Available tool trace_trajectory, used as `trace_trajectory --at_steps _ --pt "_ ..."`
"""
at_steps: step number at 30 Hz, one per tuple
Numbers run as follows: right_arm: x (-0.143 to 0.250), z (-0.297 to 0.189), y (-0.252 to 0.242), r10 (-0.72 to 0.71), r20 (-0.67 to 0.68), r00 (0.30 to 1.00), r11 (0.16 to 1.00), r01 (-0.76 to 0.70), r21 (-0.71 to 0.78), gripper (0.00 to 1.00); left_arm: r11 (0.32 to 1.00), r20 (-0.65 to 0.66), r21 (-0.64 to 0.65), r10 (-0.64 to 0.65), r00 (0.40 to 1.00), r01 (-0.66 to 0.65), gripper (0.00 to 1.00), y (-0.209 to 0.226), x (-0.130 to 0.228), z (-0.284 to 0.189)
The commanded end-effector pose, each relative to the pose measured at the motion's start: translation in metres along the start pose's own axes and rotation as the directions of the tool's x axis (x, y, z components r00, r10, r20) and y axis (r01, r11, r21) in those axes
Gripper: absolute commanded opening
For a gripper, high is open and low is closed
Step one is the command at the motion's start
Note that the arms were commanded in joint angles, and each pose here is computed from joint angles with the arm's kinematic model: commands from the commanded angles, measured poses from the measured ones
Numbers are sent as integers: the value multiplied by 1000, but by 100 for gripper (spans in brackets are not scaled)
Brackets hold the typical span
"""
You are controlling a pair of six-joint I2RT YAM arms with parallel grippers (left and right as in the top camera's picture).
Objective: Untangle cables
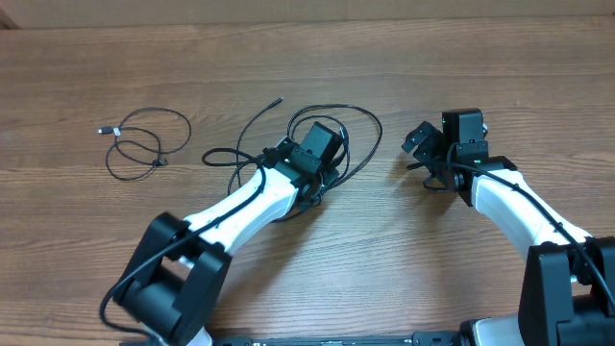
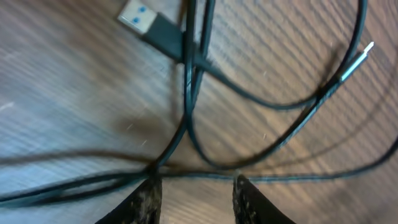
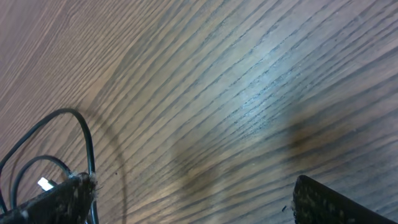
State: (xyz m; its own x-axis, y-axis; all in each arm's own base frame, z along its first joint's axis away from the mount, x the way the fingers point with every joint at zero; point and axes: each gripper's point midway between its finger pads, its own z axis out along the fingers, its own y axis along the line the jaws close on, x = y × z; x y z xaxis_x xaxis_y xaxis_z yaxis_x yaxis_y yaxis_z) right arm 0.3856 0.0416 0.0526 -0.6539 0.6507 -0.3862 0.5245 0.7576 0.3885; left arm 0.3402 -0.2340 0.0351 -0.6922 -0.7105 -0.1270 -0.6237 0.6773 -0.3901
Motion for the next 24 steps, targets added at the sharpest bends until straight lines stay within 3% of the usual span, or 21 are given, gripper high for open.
trace_trajectory --at_steps 1,11,18,24 --pt "1 2 -3 5 -4 1000 1000 -5 7 100 999 35 -13 -47 998 47 39 5 -9 20" --pt "3 2 2 5 -18 1000 1000 -5 -16 100 998 68 -41 -50 996 53 45 12 -17 24" --pt "4 2 3 5 -20 1000 1000 -5 -24 100 997 103 -50 -46 994 51 30 14 -22 28" --pt "4 2 3 5 -20 1000 1000 -5 -24 100 997 110 -58 -38 993 45 33 16 -22 28"
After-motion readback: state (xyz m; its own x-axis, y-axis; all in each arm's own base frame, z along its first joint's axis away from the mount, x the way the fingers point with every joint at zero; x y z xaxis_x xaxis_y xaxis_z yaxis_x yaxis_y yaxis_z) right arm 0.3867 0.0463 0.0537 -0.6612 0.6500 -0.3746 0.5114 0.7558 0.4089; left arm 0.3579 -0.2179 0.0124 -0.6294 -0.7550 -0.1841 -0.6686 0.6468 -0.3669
